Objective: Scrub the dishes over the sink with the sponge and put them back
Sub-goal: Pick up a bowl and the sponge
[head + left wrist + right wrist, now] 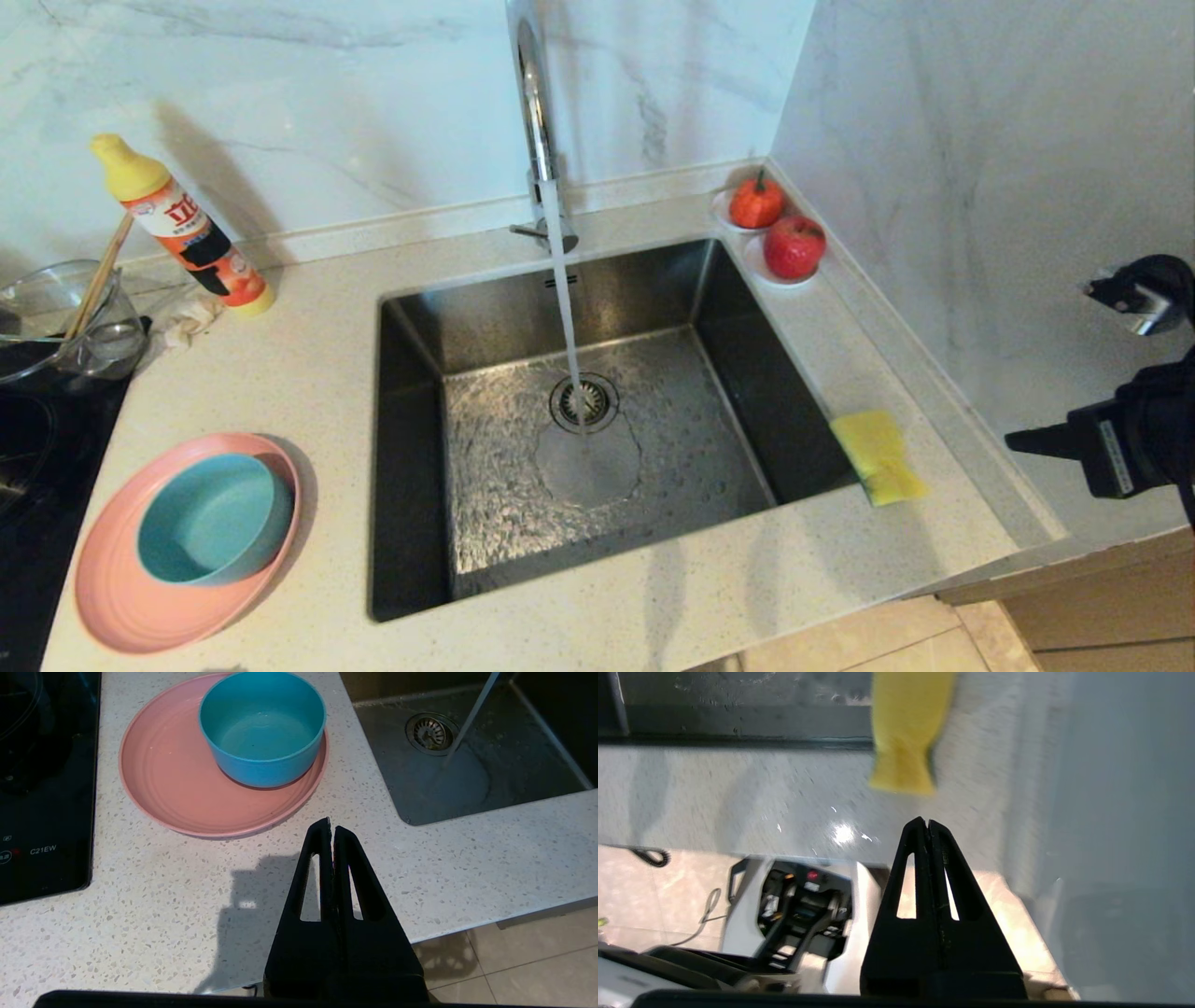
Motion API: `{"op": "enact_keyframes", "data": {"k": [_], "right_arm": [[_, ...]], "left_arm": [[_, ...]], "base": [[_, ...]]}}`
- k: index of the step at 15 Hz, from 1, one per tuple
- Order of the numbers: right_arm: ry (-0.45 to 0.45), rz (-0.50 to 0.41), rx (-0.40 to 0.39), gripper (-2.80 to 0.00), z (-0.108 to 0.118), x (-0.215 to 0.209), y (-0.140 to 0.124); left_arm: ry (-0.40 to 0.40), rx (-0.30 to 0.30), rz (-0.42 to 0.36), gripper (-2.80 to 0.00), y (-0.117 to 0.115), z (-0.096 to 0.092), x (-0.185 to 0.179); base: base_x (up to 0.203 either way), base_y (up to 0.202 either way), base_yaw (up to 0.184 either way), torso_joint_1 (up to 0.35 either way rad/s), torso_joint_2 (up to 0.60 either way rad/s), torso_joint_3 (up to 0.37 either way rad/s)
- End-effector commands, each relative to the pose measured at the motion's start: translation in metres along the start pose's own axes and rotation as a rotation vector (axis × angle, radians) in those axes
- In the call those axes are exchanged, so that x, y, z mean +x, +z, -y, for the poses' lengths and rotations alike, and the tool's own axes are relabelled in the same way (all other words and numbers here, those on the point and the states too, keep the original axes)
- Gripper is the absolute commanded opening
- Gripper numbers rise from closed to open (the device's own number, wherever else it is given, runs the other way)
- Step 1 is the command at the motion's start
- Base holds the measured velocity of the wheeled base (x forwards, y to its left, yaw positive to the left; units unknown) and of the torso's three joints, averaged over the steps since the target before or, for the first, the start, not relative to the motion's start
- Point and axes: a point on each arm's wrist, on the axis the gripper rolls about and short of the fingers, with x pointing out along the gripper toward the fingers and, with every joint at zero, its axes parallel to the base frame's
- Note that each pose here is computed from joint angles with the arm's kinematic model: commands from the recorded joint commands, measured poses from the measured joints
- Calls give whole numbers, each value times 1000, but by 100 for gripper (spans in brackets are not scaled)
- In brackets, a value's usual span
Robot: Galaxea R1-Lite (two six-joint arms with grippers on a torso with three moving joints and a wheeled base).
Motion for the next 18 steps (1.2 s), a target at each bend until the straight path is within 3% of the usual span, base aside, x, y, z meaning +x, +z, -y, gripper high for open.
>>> {"op": "enact_keyframes", "data": {"k": [1,3,4,8,11,18], "right_arm": [[30,-76,0,-280,-4,32,2],[43,-99,20,-280,-8,44,4],[43,-110,23,0,-8,48,4],[47,-147,74,0,-13,64,7],[3,-180,79,0,-13,78,7],[6,-241,74,0,-15,101,2]], "left_arm": [[0,0,1,-280,0,0,0],[0,0,1,-280,0,0,0],[0,0,1,-280,0,0,0],[0,0,1,-280,0,0,0],[0,0,1,-280,0,0,0],[0,0,1,-280,0,0,0]], "base": [[0,0,0,0,0,0],[0,0,0,0,0,0],[0,0,0,0,0,0],[0,0,0,0,0,0],[0,0,0,0,0,0],[0,0,0,0,0,0]]}}
